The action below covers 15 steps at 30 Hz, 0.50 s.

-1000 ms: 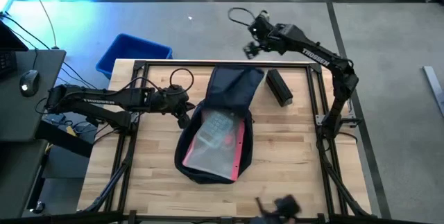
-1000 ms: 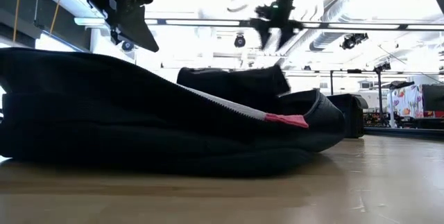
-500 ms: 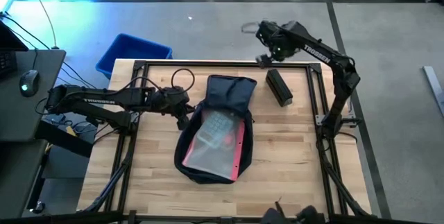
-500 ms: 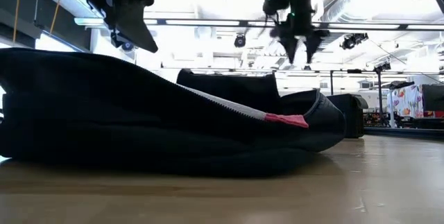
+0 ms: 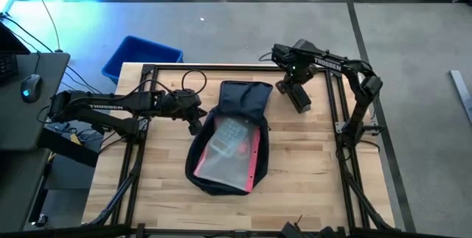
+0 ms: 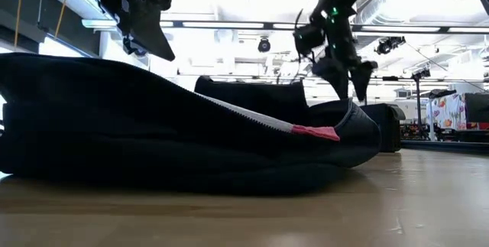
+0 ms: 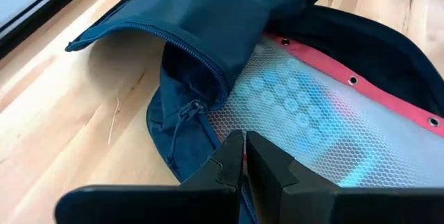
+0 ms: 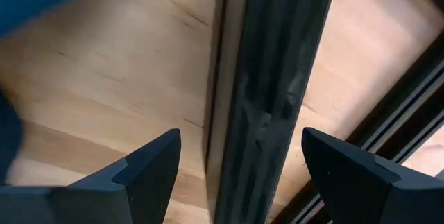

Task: Unpack backpack
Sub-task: Put the black medicine organizer into the blue backpack

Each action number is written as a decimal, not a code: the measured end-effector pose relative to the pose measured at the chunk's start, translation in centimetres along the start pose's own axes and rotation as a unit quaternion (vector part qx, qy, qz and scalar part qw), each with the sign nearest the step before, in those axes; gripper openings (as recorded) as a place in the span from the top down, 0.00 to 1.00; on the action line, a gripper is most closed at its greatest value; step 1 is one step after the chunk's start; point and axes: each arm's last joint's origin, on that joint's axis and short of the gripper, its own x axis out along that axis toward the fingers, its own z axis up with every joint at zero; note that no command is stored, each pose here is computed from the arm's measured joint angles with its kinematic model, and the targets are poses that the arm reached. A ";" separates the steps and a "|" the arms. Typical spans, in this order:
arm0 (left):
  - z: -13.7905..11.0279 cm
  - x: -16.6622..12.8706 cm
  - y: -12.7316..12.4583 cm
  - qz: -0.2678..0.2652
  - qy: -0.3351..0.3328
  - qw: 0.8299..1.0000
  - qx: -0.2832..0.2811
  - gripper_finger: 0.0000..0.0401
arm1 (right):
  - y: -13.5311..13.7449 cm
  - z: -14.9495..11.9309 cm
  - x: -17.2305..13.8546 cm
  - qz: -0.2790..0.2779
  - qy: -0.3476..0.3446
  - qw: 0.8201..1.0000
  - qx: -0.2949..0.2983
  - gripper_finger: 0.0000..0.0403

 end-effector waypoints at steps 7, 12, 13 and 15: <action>0.0 0.0 -0.1 -0.003 0.002 1.000 -0.017 1.00 | -0.5 -0.4 3.4 -0.005 0.024 1.000 0.001 0.30; -0.1 0.0 -0.1 -0.003 0.003 1.000 -0.023 1.00 | -0.2 -0.7 5.3 0.004 0.025 1.000 -0.009 0.33; -0.1 0.0 -0.1 -0.003 0.003 1.000 -0.023 1.00 | -0.1 -0.8 5.6 0.004 0.024 1.000 -0.013 0.36; -0.1 0.0 -0.1 -0.003 0.003 1.000 -0.023 1.00 | 0.2 -1.0 5.8 0.002 0.024 1.000 -0.019 0.44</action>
